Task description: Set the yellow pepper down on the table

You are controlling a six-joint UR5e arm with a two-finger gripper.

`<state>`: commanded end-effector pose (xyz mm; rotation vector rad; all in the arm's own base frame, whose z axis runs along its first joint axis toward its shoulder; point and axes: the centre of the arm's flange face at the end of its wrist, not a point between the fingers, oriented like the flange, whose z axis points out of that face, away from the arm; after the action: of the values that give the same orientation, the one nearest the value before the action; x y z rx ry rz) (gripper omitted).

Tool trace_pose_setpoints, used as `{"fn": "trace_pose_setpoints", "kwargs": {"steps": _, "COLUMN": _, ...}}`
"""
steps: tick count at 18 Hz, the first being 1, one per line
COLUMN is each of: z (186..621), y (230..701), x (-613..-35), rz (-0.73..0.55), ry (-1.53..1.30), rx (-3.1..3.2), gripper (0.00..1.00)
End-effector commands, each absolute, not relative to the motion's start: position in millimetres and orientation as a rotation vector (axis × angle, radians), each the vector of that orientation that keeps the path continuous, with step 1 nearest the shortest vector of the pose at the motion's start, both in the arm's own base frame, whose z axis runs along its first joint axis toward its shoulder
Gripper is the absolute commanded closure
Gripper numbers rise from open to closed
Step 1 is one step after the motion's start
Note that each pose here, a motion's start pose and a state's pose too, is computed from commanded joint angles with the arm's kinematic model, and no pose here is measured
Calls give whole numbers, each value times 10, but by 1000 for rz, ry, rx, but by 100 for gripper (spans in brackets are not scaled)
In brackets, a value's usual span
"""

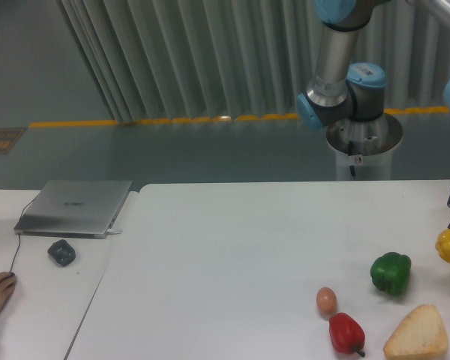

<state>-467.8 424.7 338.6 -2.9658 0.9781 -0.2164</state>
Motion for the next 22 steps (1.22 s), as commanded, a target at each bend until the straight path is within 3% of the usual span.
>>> {"fn": "trace_pose_setpoints", "kwargs": {"steps": 11, "z": 3188, "y": 4339, "x": -4520, "rz": -200, "ry": 948, "rx": -2981, "gripper": 51}}
{"fn": "trace_pose_setpoints", "kwargs": {"steps": 14, "z": 3180, "y": 4361, "x": -4504, "rz": -200, "ry": 956, "rx": -2980, "gripper": 39}}
{"fn": "trace_pose_setpoints", "kwargs": {"steps": 15, "z": 3180, "y": 4361, "x": -4504, "rz": -200, "ry": 956, "rx": -2980, "gripper": 29}}
{"fn": "trace_pose_setpoints", "kwargs": {"steps": 16, "z": 3182, "y": 4368, "x": -4499, "rz": -198, "ry": 967, "rx": -2976, "gripper": 3}}
{"fn": "trace_pose_setpoints", "kwargs": {"steps": 22, "z": 3304, "y": 4384, "x": -4536, "rz": -132, "ry": 980, "rx": -2971, "gripper": 0}}
